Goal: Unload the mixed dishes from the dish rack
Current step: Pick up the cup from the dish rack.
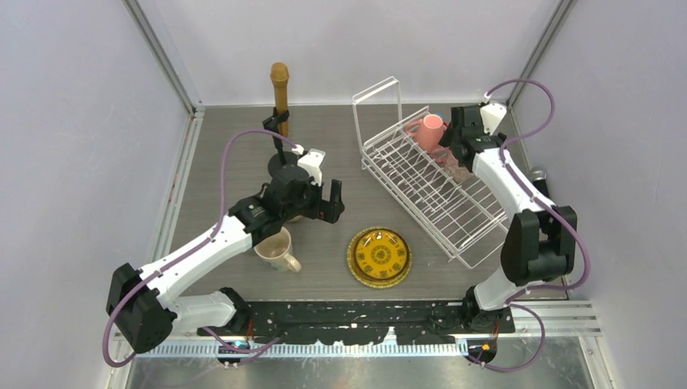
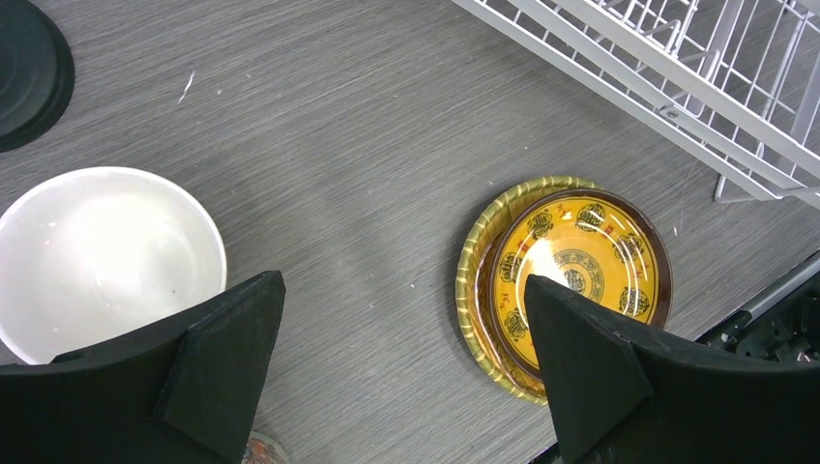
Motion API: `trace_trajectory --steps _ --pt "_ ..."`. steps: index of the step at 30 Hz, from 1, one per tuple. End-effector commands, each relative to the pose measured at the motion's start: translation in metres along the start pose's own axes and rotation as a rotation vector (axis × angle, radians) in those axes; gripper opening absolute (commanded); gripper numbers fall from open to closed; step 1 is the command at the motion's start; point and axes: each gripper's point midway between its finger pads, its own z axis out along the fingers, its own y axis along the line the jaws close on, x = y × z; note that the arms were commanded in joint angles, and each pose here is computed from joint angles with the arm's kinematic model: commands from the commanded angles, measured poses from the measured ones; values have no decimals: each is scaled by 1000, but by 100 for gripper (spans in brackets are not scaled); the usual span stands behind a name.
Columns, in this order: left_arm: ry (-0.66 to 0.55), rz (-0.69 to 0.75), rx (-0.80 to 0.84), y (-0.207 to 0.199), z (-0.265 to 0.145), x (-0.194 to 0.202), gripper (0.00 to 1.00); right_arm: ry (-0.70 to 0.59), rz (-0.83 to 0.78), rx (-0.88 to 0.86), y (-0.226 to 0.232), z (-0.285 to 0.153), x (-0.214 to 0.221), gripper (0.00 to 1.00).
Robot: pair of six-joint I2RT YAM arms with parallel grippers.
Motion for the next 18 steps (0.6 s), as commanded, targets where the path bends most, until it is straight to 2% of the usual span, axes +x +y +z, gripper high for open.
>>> trace_trajectory --steps 1,4,13,18 --pt "-76 -2 30 -6 -4 -18 99 -151 107 -120 2 -42 -53 0" --pt "-76 -5 36 -8 -3 -18 99 -158 136 -150 -3 -47 -55 0" --pt "-64 -12 38 -8 -3 -16 99 7 117 -182 6 -12 -13 0" --pt "-70 -16 37 -8 -4 -16 99 -19 171 -238 6 -14 -30 0"
